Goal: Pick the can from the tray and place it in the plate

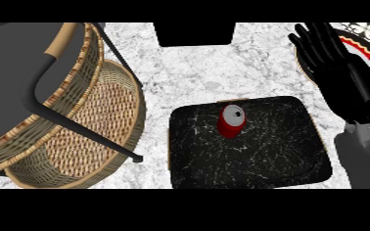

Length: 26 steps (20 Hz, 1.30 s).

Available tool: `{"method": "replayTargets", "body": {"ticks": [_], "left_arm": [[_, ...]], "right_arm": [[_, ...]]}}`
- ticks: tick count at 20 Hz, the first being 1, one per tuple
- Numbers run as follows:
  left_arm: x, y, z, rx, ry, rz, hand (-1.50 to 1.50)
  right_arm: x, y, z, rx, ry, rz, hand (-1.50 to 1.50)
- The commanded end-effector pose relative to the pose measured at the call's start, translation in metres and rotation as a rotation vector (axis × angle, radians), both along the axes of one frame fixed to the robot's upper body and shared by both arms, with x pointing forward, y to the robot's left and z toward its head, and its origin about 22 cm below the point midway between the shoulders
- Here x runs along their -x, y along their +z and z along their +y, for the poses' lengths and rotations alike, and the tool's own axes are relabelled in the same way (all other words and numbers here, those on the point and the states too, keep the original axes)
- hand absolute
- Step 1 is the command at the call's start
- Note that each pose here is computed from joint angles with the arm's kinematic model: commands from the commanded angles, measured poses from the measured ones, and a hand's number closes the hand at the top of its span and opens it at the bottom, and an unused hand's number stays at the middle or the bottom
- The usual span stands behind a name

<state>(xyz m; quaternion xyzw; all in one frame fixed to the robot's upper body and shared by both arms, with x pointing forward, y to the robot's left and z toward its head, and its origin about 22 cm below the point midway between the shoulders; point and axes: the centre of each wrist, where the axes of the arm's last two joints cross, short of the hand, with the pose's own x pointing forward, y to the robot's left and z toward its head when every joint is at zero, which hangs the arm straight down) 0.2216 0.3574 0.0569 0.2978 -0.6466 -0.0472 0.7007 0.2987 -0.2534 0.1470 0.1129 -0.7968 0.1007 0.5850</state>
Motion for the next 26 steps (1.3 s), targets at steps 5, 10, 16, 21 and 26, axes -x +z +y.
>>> {"method": "replayTargets", "body": {"ticks": [5, 10, 16, 21, 26], "left_arm": [[-0.009, -0.047, -0.053, 0.344, -0.128, 0.213, 0.00], [0.004, -0.053, -0.057, 0.465, -0.196, 0.213, 0.00], [0.013, -0.066, -0.056, 0.521, -0.211, 0.231, 0.00], [0.008, -0.065, -0.047, 0.501, -0.211, 0.242, 0.00], [0.014, -0.062, -0.043, 0.510, -0.221, 0.231, 0.00]], "right_arm": [[-0.017, 0.049, -0.044, 0.069, -0.204, -0.122, 1.50], [-0.010, 0.031, -0.081, 0.310, -0.577, -0.094, -1.50], [-0.003, 0.003, -0.061, 0.219, -0.557, -0.165, -1.50], [0.005, 0.001, -0.060, 0.384, -0.484, -0.132, -1.50], [0.008, 0.003, -0.060, 0.701, -0.318, 0.011, -1.50]]}}
